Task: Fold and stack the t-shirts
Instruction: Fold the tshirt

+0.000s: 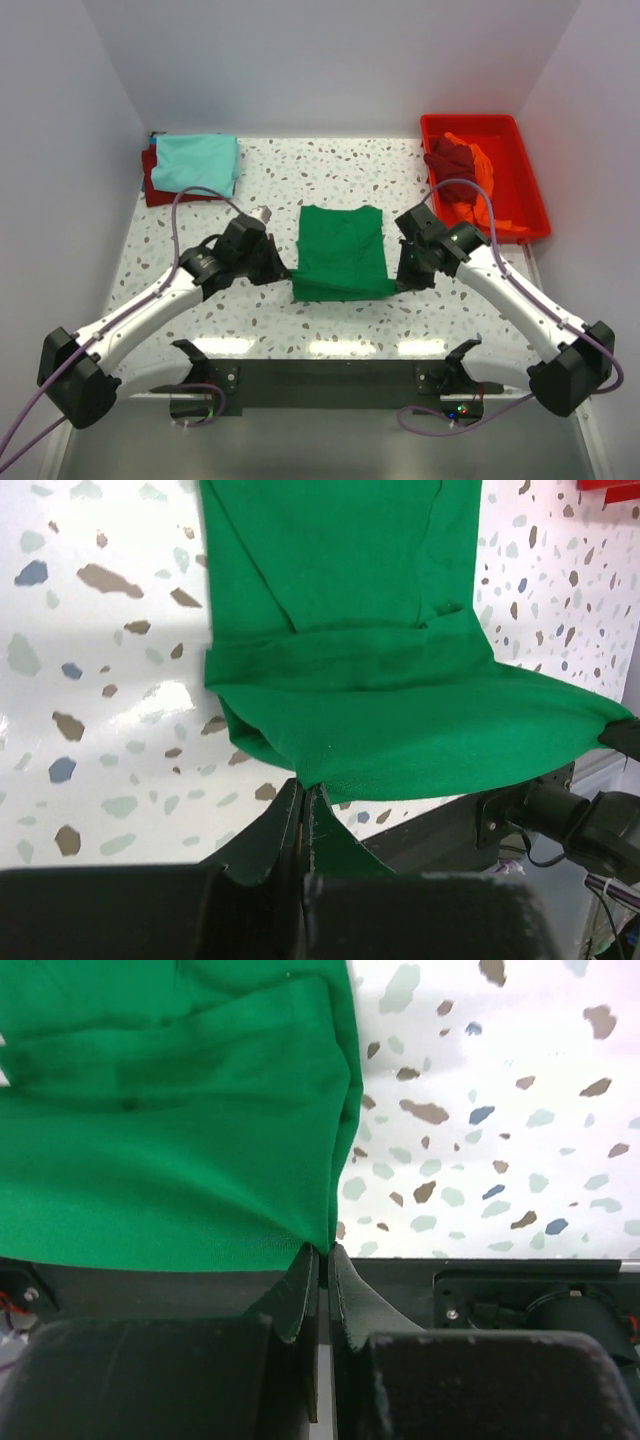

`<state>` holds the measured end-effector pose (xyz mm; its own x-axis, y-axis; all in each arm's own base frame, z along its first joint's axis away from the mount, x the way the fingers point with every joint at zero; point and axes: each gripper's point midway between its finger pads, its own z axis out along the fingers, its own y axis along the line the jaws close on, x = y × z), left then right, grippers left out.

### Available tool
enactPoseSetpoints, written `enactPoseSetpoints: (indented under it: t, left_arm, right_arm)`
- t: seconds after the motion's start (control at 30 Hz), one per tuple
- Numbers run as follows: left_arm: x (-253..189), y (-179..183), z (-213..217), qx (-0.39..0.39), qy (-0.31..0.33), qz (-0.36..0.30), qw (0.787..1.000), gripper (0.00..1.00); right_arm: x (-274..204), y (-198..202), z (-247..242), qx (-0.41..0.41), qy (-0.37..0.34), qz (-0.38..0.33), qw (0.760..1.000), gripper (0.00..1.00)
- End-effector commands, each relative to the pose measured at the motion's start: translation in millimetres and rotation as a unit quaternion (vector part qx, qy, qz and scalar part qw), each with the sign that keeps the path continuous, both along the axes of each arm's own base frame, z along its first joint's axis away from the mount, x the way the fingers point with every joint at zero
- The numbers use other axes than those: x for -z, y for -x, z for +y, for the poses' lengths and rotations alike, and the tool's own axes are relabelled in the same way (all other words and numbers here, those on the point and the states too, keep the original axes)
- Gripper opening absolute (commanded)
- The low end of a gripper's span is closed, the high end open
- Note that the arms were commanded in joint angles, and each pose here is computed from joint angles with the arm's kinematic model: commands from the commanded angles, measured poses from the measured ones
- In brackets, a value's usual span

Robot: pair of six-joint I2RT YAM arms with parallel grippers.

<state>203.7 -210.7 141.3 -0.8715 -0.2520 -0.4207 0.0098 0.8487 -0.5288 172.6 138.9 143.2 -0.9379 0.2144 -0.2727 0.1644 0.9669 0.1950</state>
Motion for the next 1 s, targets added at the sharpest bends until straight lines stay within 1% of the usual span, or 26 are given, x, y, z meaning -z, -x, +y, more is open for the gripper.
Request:
enactPoseSetpoints:
  t: [0.0, 0.07, 0.1, 0.23, 0.33, 0.37, 0.53, 0.63, 0.77, 0.8, 0.97]
  left_arm:
    - [-26.1, -34.3, -21.2, 0.015, 0.026, -0.061, 0.998, 0.00]
    - [-25.8, -45.4, -24.2, 0.012, 0.025, -0.066, 0.997, 0.00]
    - [-28.6, -51.8, -27.5, 0.012, 0.031, -0.075, 0.997, 0.00]
    - [-21.3, -70.3, -33.9, 0.012, 0.048, -0.067, 0.997, 0.00]
    - [-23.2, -81.2, -41.9, 0.019, 0.063, -0.072, 0.995, 0.00]
    - [-23.1, -86.1, -45.6, 0.023, 0.065, -0.070, 0.995, 0.00]
    - [-28.1, -110.4, -42.9, 0.013, 0.064, -0.076, 0.995, 0.00]
    - [-35.4, -123.5, -40.4, 0.010, 0.078, -0.084, 0.993, 0.00]
    - [-23.8, -138.5, -40.9, 0.012, 0.085, -0.070, 0.994, 0.00]
    - [-22.1, -142.0, -42.1, 0.013, 0.088, -0.070, 0.994, 0.00]
    - [-1.6, -162.8, -36.6, 0.004, 0.095, -0.050, 0.994, 0.00]
  right_arm:
    - [-13.7, -33.8, -8.0, 0.019, 0.032, -0.046, 0.998, 0.00]
    - [-20.0, -50.8, -10.0, 0.020, 0.038, -0.065, 0.997, 0.00]
    - [-16.6, -57.6, -12.1, 0.016, 0.047, -0.062, 0.997, 0.00]
    - [-21.5, -87.7, -17.1, 0.028, 0.039, -0.078, 0.996, 0.00]
    - [-21.2, -99.9, -17.0, 0.021, 0.042, -0.078, 0.996, 0.00]
    - [-27.0, -107.7, -14.8, 0.022, 0.037, -0.088, 0.995, 0.00]
    - [-29.5, -137.3, -9.5, 0.016, 0.039, -0.095, 0.995, 0.00]
    - [-33.5, -151.6, -5.5, 0.011, 0.039, -0.103, 0.994, 0.00]
    - [-38.2, -177.6, -3.5, 0.011, 0.042, -0.112, 0.993, 0.00]
    - [-29.9, -183.2, -2.1, 0.009, 0.047, -0.102, 0.994, 0.00]
    - [-20.7, -210.6, 0.9, 0.007, 0.050, -0.102, 0.994, 0.00]
